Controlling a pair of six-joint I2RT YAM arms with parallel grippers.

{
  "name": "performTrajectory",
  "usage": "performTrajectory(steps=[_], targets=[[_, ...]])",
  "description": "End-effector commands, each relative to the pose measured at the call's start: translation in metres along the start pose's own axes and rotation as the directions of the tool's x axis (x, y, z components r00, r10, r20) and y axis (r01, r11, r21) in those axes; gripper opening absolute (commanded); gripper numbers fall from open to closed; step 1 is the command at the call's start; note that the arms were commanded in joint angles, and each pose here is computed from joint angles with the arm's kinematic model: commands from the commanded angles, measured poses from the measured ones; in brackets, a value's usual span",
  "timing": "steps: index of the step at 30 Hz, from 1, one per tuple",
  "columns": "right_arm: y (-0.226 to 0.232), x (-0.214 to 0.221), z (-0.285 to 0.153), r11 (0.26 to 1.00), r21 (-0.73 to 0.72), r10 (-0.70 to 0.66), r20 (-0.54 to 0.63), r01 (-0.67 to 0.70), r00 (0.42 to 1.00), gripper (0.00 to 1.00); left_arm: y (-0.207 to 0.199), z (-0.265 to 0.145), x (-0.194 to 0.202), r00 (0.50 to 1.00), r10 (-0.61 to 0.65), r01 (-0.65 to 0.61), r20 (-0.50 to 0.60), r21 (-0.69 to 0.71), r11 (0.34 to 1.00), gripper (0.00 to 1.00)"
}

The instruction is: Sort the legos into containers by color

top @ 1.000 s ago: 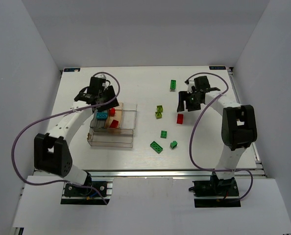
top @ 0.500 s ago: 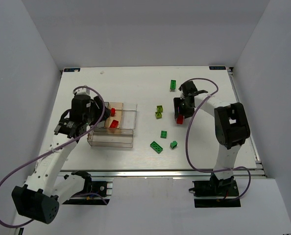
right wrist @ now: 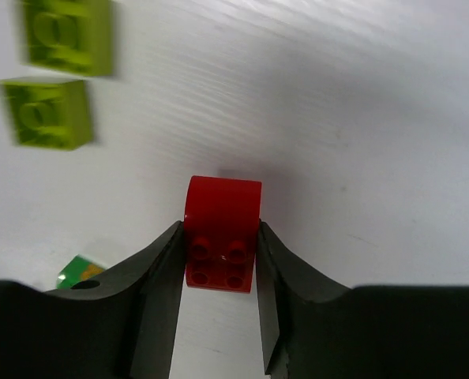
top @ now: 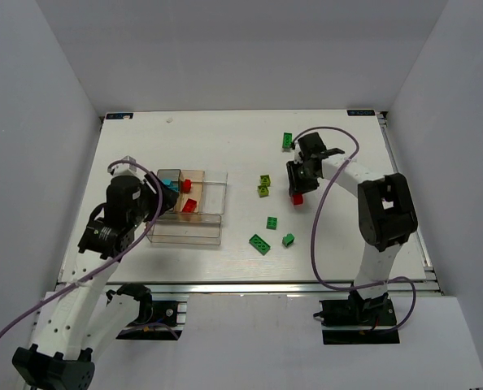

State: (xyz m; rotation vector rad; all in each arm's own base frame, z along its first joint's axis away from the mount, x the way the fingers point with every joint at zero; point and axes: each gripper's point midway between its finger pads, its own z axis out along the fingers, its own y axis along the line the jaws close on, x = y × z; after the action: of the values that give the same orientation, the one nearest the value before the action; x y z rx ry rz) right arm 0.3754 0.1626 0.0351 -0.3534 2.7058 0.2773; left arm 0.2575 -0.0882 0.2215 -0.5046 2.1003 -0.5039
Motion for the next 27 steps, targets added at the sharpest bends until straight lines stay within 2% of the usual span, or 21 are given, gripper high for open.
performTrajectory(steps=[1, 2, 3, 4, 7, 8, 11, 14, 15, 17, 18, 23, 24, 25, 27], targets=[[0.046, -0.063, -0.059, 0.962, -0.155, -0.181, 0.245, 0.223, 0.952, 0.0, 0.004, -0.009, 0.003, 1.0, -0.019, 0.018, 0.021, 0.004, 1.0, 0.7], [0.068, -0.08, -0.077, 0.928, -0.219, -0.22, 0.328, 0.301, 0.919, 0.0, 0.005, -0.011, 0.003, 0.999, -0.025, 0.025, 0.024, 0.008, 1.0, 0.7], [0.079, -0.086, -0.084, 0.906, -0.256, -0.234, 0.362, 0.337, 0.902, 0.0, 0.004, -0.017, 0.002, 0.999, -0.032, 0.031, 0.042, 0.024, 0.999, 0.7], [0.11, -0.093, -0.098, 0.849, -0.332, -0.259, 0.418, 0.412, 0.871, 0.0, 0.006, -0.017, 0.004, 0.998, -0.041, 0.04, 0.044, 0.025, 0.999, 0.7], [0.153, -0.097, -0.109, 0.748, -0.45, -0.27, 0.465, 0.488, 0.843, 0.0, 0.005, -0.028, 0.001, 0.994, -0.07, 0.066, 0.08, 0.051, 0.997, 0.71], [0.185, -0.098, -0.118, 0.695, -0.478, -0.291, 0.496, 0.537, 0.818, 0.0, 0.006, -0.031, 0.0, 0.993, -0.073, 0.068, 0.091, 0.055, 0.996, 0.71], [0.246, -0.097, -0.121, 0.596, -0.547, -0.308, 0.52, 0.588, 0.796, 0.0, 0.005, -0.042, -0.006, 0.988, -0.088, 0.08, 0.124, 0.072, 0.994, 0.71], [0.287, -0.095, -0.114, 0.546, -0.609, -0.293, 0.505, 0.576, 0.812, 0.0, 0.003, -0.05, -0.005, 0.989, -0.091, 0.081, 0.116, 0.088, 0.993, 0.71], [0.313, -0.097, -0.123, 0.514, -0.625, -0.277, 0.528, 0.588, 0.803, 0.0, 0.002, -0.051, -0.004, 0.989, -0.094, 0.084, 0.112, 0.091, 0.992, 0.71], [0.328, -0.1, -0.108, 0.513, -0.641, -0.258, 0.519, 0.571, 0.815, 0.0, 0.002, -0.055, -0.004, 0.989, -0.102, 0.091, 0.11, 0.097, 0.991, 0.71], [0.346, -0.107, -0.115, 0.493, -0.638, -0.238, 0.555, 0.591, 0.797, 0.0, 0.002, -0.056, -0.003, 0.989, -0.106, 0.095, 0.106, 0.097, 0.991, 0.71], [0.372, -0.113, -0.075, 0.53, -0.659, -0.197, 0.517, 0.534, 0.833, 0.0, 0.004, -0.065, -0.006, 0.986, -0.115, 0.104, 0.12, 0.096, 0.99, 0.72], [0.373, -0.111, -0.065, 0.539, -0.658, -0.198, 0.507, 0.526, 0.839, 0.05, 0.003, -0.067, -0.006, 0.986, -0.115, 0.103, 0.118, 0.098, 0.99, 0.72], [0.374, -0.112, -0.061, 0.545, -0.651, -0.197, 0.514, 0.529, 0.835, 0.15, 0.003, -0.067, -0.005, 0.987, -0.114, 0.103, 0.113, 0.1, 0.99, 0.73], [0.374, -0.107, -0.052, 0.549, -0.642, -0.213, 0.512, 0.535, 0.832, 0.25, 0.001, -0.067, -0.003, 0.988, -0.113, 0.102, 0.101, 0.107, 0.989, 0.73]])
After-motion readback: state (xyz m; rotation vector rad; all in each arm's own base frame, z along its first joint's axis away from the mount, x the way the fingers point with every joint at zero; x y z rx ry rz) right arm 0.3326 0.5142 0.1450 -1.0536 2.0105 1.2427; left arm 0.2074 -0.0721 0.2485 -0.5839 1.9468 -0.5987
